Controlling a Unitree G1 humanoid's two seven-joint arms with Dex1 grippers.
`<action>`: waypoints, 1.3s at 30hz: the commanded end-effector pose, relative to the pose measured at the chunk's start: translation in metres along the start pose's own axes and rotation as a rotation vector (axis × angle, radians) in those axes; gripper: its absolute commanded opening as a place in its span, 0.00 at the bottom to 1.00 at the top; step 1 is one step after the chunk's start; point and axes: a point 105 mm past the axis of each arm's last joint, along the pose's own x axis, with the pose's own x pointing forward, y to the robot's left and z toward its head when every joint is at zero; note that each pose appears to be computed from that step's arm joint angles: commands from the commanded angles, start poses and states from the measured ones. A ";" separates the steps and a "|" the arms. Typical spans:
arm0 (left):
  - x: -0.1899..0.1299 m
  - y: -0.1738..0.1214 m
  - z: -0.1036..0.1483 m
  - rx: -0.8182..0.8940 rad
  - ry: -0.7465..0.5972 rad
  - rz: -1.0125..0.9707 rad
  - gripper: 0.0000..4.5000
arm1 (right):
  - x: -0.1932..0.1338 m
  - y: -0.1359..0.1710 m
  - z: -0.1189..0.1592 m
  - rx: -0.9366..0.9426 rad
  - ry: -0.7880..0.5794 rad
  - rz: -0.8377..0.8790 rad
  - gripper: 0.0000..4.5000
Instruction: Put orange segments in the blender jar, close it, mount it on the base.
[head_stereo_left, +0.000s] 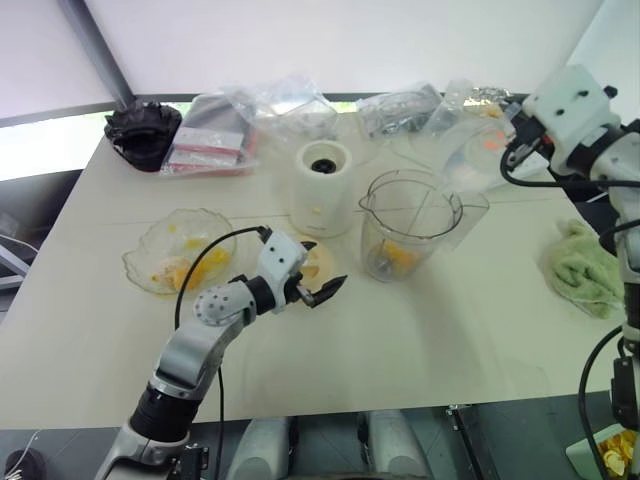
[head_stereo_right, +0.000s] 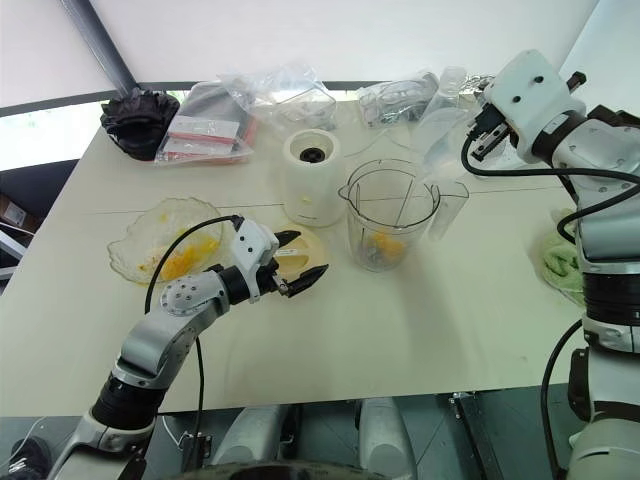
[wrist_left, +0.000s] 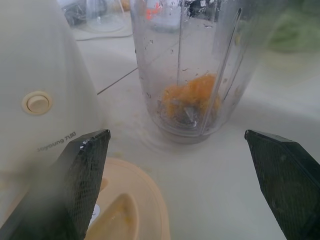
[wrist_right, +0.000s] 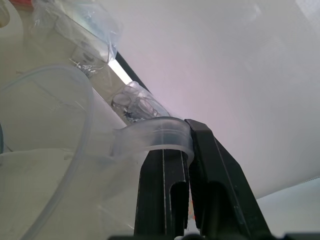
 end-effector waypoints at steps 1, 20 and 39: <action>0.000 -0.002 0.011 0.031 -0.042 -0.008 1.00 | -0.005 -0.018 0.022 -0.060 -0.064 -0.054 0.01; 0.000 -0.003 0.011 0.028 -0.040 -0.007 1.00 | -0.008 -0.034 -0.006 0.271 0.002 -0.177 0.01; -0.004 -0.005 0.009 0.021 -0.030 -0.001 1.00 | -0.048 -0.033 -0.142 1.078 0.271 -0.721 0.01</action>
